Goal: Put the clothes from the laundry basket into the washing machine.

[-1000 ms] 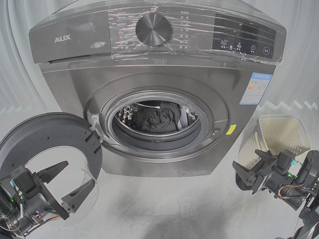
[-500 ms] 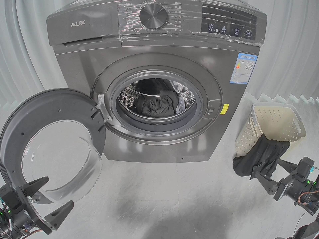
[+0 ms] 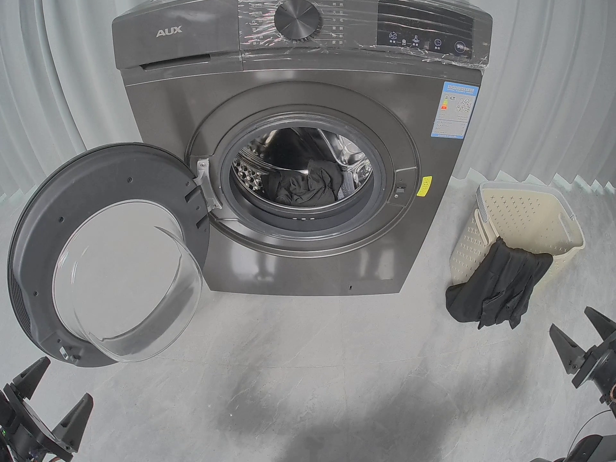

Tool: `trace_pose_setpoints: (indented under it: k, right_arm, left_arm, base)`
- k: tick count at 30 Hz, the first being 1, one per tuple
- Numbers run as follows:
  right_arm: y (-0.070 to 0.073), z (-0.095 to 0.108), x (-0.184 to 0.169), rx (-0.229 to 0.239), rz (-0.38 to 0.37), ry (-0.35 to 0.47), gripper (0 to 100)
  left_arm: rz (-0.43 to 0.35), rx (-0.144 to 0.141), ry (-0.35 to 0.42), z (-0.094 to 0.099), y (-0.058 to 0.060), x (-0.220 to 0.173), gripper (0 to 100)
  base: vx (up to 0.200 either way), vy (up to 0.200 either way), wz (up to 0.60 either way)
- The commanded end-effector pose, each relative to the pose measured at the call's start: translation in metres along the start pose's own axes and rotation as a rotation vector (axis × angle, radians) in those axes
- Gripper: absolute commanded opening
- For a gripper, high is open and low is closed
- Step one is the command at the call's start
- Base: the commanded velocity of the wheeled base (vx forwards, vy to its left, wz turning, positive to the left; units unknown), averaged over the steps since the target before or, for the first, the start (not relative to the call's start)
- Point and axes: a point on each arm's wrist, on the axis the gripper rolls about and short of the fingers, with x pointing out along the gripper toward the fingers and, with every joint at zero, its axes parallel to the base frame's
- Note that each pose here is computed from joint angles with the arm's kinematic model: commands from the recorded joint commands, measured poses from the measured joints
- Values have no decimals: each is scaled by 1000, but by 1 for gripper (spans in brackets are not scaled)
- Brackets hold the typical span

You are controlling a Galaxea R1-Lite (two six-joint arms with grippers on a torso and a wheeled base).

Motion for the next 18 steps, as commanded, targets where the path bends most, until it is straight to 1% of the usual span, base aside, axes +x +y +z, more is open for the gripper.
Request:
trace_pose_setpoints:
  k: [1,3,5,6,8,9,11,12,13,14,15,16,17,18]
  right_arm:
    - [-11,-8,-31,-23,-103,-97,100]
    - [-13,-11,-41,-24,-121,-131,100]
    - [-14,-13,-44,-26,-130,-140,100]
    - [-14,-18,-53,-33,-151,-161,100]
    - [-14,-25,-62,-34,-165,-185,100]
    - [-14,-28,-66,-37,-168,-188,100]
    - [-14,-38,-72,-39,-173,-177,100]
    - [-14,-39,-73,-39,-173,-176,100]
    - [-13,-48,-78,-44,-167,-172,100]
    - [-13,-52,-80,-48,-161,-166,100]
    - [-12,-59,-83,-55,-170,-155,100]
    - [-11,-61,-83,-54,-172,-143,100]
    - [-11,-65,-83,-45,-153,-109,100]
    - [-10,-68,-83,-45,-132,-81,100]
  left_arm:
    - [102,-3,-84,-12,2,-17,100]
    - [128,0,-95,-12,2,-18,100]
    - [135,3,-101,-12,2,-18,100]
    - [180,15,-119,-14,2,-21,100]
    - [226,22,-130,-17,1,-24,100]
    - [241,29,-118,-19,1,-25,100]
    - [263,29,-92,-22,1,-24,100]
    - [263,29,-89,-22,1,-24,100]
    - [269,39,-82,-22,1,-24,100]
    - [279,53,-78,-23,1,-24,100]
    - [297,78,-71,-23,1,-24,100]
    - [310,95,-64,-24,1,-24,100]
    - [331,124,-43,-26,1,-24,100]
    - [360,140,-16,-29,1,-25,100]
  base:
    - [0,0,0]
    - [0,0,0]
    - [0,0,0]
    - [0,0,0]
    - [0,0,0]
    - [0,0,0]
    - [0,0,0]
    - [0,0,0]
    - [0,0,0]
    - [0,0,0]
    - [0,0,0]
    - [0,0,0]
    - [0,0,0]
    - [0,0,0]
